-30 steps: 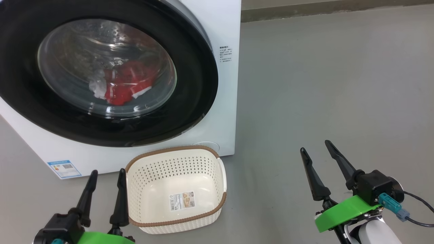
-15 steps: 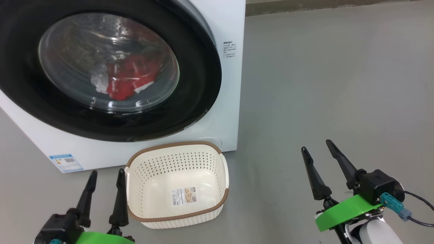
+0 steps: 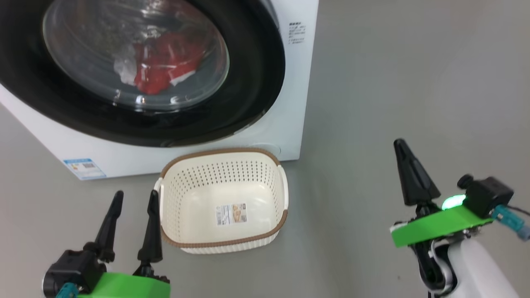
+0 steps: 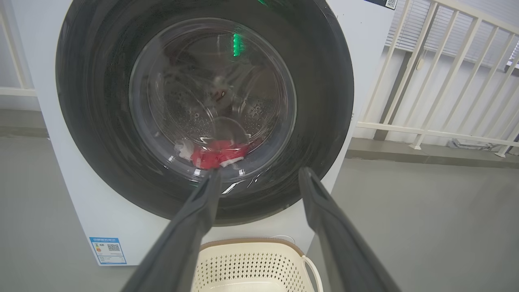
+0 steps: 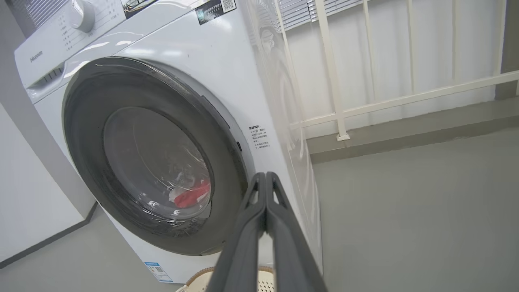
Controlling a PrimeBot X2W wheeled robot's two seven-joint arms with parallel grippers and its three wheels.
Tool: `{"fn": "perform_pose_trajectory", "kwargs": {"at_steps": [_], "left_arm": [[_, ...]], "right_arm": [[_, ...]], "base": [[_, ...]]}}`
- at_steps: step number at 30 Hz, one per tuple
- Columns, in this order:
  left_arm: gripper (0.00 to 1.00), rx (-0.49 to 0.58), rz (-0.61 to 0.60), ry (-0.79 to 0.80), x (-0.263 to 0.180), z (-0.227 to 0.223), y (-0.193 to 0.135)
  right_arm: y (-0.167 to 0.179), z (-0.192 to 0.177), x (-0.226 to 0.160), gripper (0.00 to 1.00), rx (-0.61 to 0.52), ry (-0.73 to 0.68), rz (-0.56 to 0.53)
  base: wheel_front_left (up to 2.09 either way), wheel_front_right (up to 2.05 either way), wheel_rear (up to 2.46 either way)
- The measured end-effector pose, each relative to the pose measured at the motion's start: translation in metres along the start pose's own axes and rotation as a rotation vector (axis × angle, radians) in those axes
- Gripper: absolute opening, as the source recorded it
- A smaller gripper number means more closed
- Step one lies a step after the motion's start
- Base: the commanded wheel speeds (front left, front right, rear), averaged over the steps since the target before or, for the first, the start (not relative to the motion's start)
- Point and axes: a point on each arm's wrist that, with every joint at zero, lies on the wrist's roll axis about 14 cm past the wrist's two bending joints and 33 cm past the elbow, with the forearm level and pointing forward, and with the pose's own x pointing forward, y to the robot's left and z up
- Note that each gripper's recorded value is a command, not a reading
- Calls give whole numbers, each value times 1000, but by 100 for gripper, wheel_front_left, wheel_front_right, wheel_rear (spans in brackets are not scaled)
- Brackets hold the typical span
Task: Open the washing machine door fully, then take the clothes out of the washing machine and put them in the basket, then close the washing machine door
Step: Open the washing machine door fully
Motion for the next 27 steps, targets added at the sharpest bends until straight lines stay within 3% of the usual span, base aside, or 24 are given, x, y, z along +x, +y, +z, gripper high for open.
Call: {"fn": "perform_pose_trajectory", "kwargs": {"at_steps": [14,27], "left_arm": [[100,25,-9,24,24,-16,2],[100,38,9,78,38,-41,14]], "right_arm": [[-1,-13,80,0,526,46,-12],[26,-23,152,0,851,228,125]], "base": [[0,0,0],[0,0,0]]}}
